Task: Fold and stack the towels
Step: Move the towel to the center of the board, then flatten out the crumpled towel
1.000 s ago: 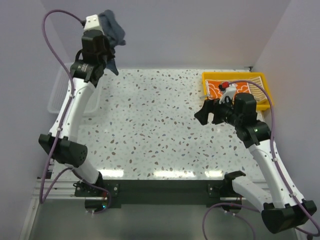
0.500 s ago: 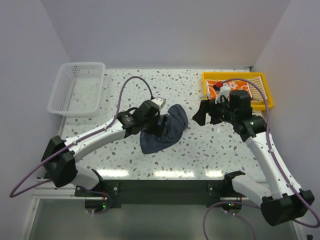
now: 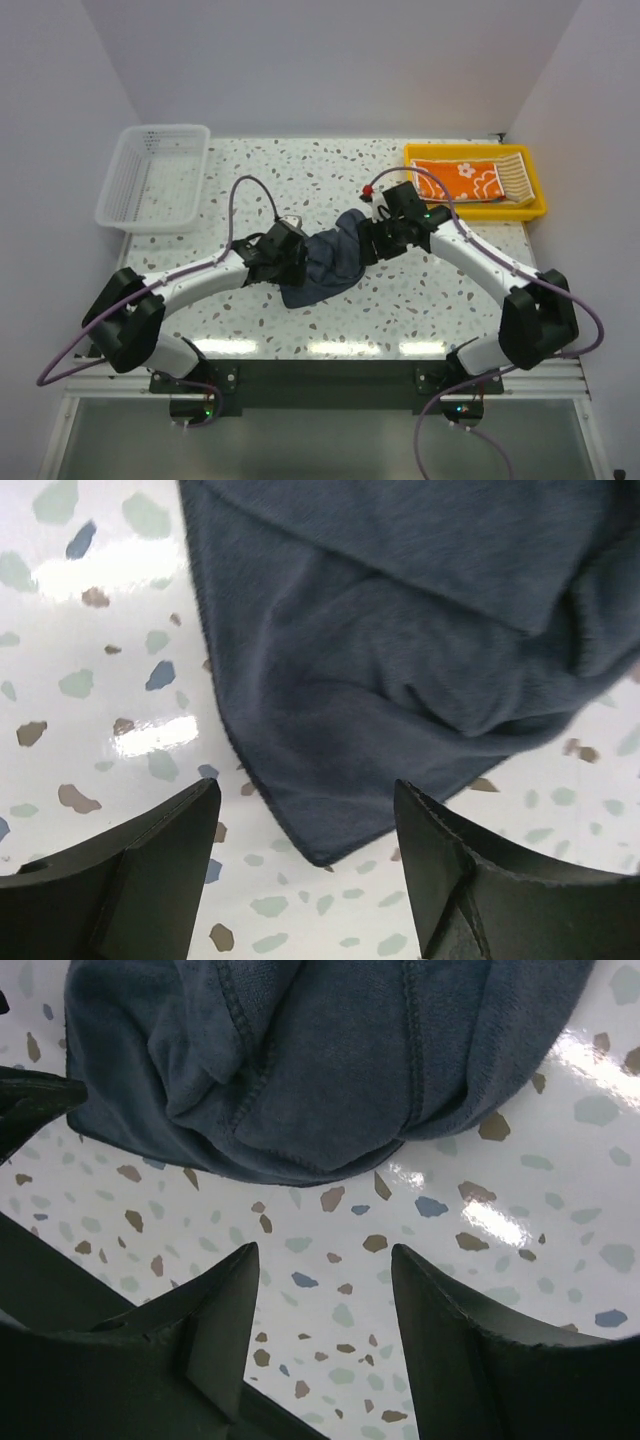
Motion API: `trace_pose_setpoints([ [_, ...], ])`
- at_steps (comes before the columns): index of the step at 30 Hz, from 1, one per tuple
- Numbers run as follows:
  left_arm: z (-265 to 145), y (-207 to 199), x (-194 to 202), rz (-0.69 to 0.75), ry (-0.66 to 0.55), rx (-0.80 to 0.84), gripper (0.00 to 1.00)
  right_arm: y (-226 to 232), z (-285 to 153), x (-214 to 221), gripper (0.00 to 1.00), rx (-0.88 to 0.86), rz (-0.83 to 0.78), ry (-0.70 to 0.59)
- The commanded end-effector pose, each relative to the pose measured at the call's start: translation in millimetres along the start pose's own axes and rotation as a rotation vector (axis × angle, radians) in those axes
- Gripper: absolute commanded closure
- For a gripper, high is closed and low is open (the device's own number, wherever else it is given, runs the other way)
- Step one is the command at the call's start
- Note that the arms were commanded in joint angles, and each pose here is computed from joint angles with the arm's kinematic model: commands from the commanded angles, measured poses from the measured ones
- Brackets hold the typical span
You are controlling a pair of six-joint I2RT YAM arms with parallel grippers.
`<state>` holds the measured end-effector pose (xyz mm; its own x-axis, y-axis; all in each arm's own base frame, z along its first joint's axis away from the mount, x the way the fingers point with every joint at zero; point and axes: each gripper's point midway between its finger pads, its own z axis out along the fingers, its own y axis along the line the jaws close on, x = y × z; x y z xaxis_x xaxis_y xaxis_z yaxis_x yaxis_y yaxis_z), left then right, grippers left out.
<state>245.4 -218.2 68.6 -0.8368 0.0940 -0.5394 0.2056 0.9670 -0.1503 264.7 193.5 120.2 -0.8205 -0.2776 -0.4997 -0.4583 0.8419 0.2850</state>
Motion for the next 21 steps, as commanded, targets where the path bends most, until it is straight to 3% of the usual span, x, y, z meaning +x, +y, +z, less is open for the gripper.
trace_pose_setpoints([
  [1,16.3,10.4,4.9,-0.088,-0.010,-0.038,0.25,12.7,15.5,-30.7,0.42,0.020,-0.077,-0.054],
  [4,25.9,14.0,16.9,-0.105,0.017,-0.052,0.29,27.5,37.0,-31.6,0.44,0.021,-0.125,-0.026],
  [12,43.7,22.6,42.8,-0.114,0.086,-0.090,0.34,36.2,83.6,-23.2,0.38,0.101,-0.170,0.006],
  [16,48.6,28.1,52.1,-0.121,0.107,-0.118,0.46,27.3,100.9,-12.6,0.41,0.158,-0.154,0.030],
  [17,50.2,30.1,56.1,-0.120,0.117,-0.125,0.56,25.4,102.5,-11.6,0.48,0.169,-0.150,0.026],
  [19,52.3,30.5,60.4,-0.122,0.125,-0.127,0.63,19.5,105.4,-8.5,0.58,0.196,-0.138,0.023],
  [21,53.3,31.9,64.1,-0.112,0.132,-0.128,0.78,19.0,101.1,-8.8,0.74,0.201,-0.138,0.018],
])
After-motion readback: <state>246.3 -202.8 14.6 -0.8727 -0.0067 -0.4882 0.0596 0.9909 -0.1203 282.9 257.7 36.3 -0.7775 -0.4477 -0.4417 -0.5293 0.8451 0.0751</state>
